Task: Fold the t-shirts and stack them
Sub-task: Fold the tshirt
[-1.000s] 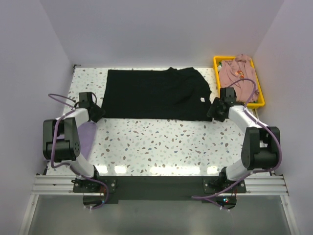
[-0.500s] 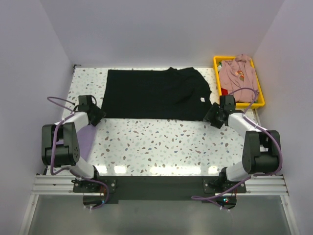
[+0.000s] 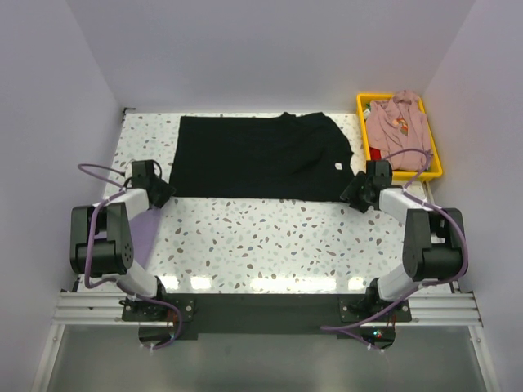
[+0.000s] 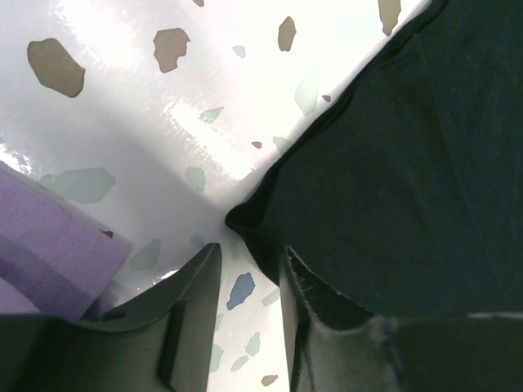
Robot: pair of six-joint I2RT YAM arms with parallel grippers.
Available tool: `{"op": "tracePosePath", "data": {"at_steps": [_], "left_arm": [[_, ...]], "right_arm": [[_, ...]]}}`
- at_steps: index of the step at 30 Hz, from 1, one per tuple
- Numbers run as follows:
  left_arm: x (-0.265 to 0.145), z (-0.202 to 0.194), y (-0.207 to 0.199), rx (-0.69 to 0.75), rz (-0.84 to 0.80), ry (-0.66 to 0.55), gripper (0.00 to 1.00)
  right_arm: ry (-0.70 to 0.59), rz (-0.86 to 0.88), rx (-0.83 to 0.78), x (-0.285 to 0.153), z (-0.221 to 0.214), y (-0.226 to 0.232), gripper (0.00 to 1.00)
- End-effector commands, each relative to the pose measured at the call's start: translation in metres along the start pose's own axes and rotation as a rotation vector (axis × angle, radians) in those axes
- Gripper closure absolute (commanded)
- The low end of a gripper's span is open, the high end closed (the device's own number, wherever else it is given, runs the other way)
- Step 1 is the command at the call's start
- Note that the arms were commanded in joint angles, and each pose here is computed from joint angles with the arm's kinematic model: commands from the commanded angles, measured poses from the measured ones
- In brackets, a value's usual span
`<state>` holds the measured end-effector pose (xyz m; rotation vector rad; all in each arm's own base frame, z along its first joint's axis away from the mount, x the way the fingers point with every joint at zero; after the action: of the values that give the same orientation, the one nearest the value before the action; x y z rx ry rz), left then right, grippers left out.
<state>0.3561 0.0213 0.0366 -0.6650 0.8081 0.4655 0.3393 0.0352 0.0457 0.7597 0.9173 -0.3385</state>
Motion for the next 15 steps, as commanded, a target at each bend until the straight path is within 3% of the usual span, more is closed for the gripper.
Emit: {"op": "tracePosePath", "data": {"at_steps": [1,3,4,6,11,15], "left_arm": [[0.006,-0.006,-0.003,-0.01,-0.011,0.001,0.65],[0.008,-0.002,-0.009,-0.014,-0.034,-0.017,0.72],[0.008,-0.002,-0.01,-0.017,-0.037,-0.017,0.87],[0.008,-0.001,-0.013,-0.022,-0.042,-0.015,1.0],[-0.001,0.001,-0.011,-0.056,-0.011,-0.007,1.0],[-0.022,0.004,-0.006,-0.077,0.005,-0.032,1.0]], "right_arm": [[-0.059,0.035,0.022,0.004,0.018,0.015,0.55],[-0.065,0.027,0.016,0.004,0.021,0.014,0.68],[-0.07,0.025,0.014,0.004,0.023,0.016,0.74],[-0.071,0.013,0.005,0.002,0.024,0.015,0.88],[-0.087,0.007,-0.018,-0.012,0.033,0.021,0.99],[-0.099,0.005,-0.015,-0.041,0.036,0.011,1.0]]}}
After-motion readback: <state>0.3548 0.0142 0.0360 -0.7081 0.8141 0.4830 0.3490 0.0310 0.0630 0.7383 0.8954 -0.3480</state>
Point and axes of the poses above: each gripper's point midway between its finger pads, its own x axis out along the fingers, its own y axis along the line the jaws close on, z = x × y, the point moved 2 cm from there along -x, back along the fingers, and after that the axes turned 7 degrees about x, right-handed, at the moved point
